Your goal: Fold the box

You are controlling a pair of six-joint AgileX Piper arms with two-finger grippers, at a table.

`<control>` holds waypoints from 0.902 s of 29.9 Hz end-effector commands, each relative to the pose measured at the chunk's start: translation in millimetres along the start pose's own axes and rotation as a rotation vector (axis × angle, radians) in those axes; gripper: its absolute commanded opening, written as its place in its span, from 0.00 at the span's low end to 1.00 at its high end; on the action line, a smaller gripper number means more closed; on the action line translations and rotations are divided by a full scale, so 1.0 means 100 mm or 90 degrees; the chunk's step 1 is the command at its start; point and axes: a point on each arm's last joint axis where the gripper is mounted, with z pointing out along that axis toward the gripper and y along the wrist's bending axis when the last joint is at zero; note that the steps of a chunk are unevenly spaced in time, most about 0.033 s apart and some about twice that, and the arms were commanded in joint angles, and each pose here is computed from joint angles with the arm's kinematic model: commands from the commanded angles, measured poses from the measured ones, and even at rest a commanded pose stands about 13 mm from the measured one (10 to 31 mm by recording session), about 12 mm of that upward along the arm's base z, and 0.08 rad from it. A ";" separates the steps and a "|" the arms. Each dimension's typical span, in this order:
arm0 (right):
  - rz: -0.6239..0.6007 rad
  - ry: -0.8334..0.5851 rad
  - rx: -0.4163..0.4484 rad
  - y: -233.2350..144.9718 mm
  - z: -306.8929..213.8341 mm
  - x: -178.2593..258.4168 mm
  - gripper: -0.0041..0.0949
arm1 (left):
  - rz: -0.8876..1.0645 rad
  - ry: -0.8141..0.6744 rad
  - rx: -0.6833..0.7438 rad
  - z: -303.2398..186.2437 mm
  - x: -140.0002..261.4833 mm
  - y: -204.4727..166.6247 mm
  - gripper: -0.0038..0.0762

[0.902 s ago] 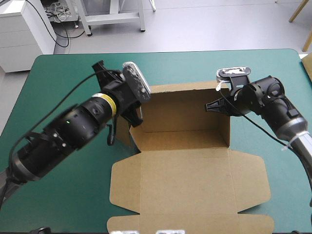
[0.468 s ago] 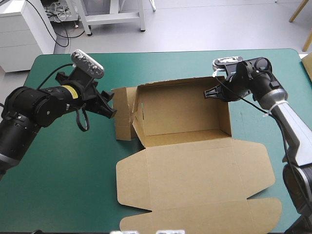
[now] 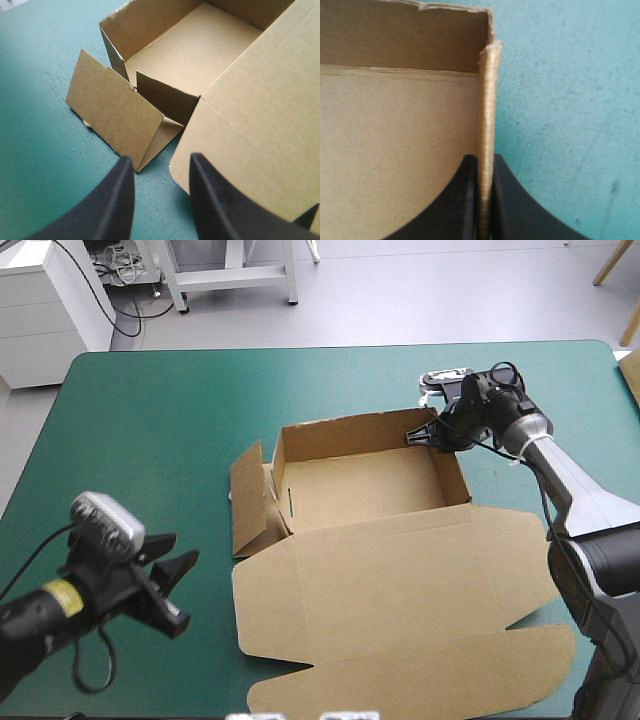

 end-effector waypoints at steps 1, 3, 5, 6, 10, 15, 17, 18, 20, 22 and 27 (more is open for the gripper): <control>-0.027 0.026 0.001 0.01 -0.07 0.04 0.02 | -0.019 -0.127 -0.032 -0.34 0.25 -0.09 0.21; -0.033 0.020 0.002 0.01 -0.06 0.03 0.02 | -0.012 -0.142 -0.064 -0.42 0.48 -0.10 0.08; -0.034 0.012 0.002 0.01 -0.06 0.01 0.02 | 0.009 -0.144 -0.109 -0.48 0.68 -0.09 0.04; -0.034 0.007 0.002 0.01 -0.08 0.00 0.03 | 0.005 -0.132 -0.131 -0.48 0.77 -0.07 0.04; -0.034 -0.010 0.002 0.01 -0.17 -0.07 0.10 | -0.039 -0.078 -0.168 -0.44 0.96 -0.02 0.04; -0.034 -0.042 0.004 0.01 -0.43 -0.22 0.30 | -0.038 -0.101 -0.165 -0.45 0.92 -0.03 0.04; -0.034 -0.051 0.004 0.01 -0.61 -0.28 0.37 | -0.038 -0.105 -0.166 -0.45 0.92 -0.03 0.04; -0.034 -0.055 0.004 0.01 -0.68 -0.30 0.39 | -0.038 -0.105 -0.166 -0.45 0.92 -0.03 0.04; -0.032 -0.093 0.001 0.02 -0.87 -0.35 0.43 | -0.038 -0.102 -0.165 -0.45 0.92 -0.03 0.04; -0.032 -0.119 0.000 0.03 -1.04 -0.35 0.46 | -0.043 -0.102 -0.158 -0.45 0.92 -0.04 0.04; -0.054 -0.163 0.004 0.03 -1.39 -0.27 0.56 | -0.045 -0.100 -0.156 -0.44 0.93 -0.04 0.04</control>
